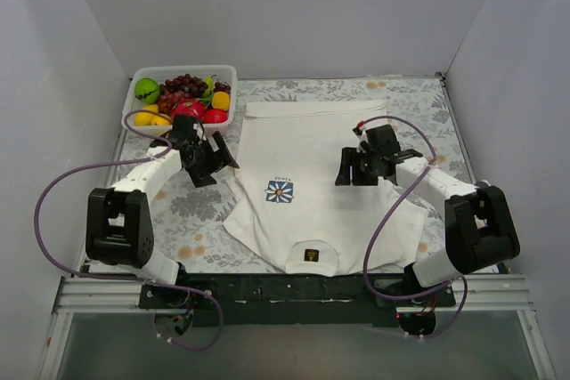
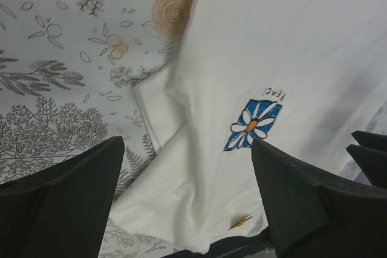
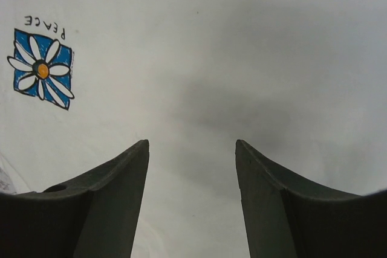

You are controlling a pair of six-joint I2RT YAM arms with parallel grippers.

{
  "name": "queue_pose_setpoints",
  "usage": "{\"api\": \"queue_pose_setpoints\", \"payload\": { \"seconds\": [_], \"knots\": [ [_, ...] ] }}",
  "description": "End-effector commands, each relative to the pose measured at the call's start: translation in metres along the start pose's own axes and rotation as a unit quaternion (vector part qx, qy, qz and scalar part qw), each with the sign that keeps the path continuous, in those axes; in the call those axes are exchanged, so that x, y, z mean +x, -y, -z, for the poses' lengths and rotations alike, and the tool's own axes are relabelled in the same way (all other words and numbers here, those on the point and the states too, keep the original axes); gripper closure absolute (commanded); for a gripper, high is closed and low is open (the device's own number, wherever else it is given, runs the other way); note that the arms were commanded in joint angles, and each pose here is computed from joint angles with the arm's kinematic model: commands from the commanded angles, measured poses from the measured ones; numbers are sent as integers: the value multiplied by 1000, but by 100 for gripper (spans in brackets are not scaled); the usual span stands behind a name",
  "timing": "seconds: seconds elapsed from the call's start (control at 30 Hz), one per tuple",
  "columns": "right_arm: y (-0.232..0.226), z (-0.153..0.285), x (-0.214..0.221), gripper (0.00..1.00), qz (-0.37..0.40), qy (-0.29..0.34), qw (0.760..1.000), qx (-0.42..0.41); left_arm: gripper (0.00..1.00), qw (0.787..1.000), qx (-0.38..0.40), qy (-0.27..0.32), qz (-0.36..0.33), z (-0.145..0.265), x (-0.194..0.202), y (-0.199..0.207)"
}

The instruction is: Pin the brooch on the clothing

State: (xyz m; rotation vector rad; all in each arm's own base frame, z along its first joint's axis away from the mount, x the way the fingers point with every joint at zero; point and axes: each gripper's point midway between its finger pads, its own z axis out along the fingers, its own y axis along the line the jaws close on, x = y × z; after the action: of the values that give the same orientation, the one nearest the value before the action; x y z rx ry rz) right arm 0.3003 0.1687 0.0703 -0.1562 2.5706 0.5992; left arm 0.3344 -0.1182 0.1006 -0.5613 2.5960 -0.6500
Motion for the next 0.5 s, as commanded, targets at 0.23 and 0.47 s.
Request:
{"api": "queue_pose_setpoints", "payload": {
  "seconds": [0.23,0.47],
  "knots": [
    [8,-16,32,34,7,-28,1000,2,30,997,-70,-27,-20,-26,22,-40],
    [10,-19,35,35,4,-34,999,5,47,992,-113,-32,-40,-37,30,-49]
  ]
}}
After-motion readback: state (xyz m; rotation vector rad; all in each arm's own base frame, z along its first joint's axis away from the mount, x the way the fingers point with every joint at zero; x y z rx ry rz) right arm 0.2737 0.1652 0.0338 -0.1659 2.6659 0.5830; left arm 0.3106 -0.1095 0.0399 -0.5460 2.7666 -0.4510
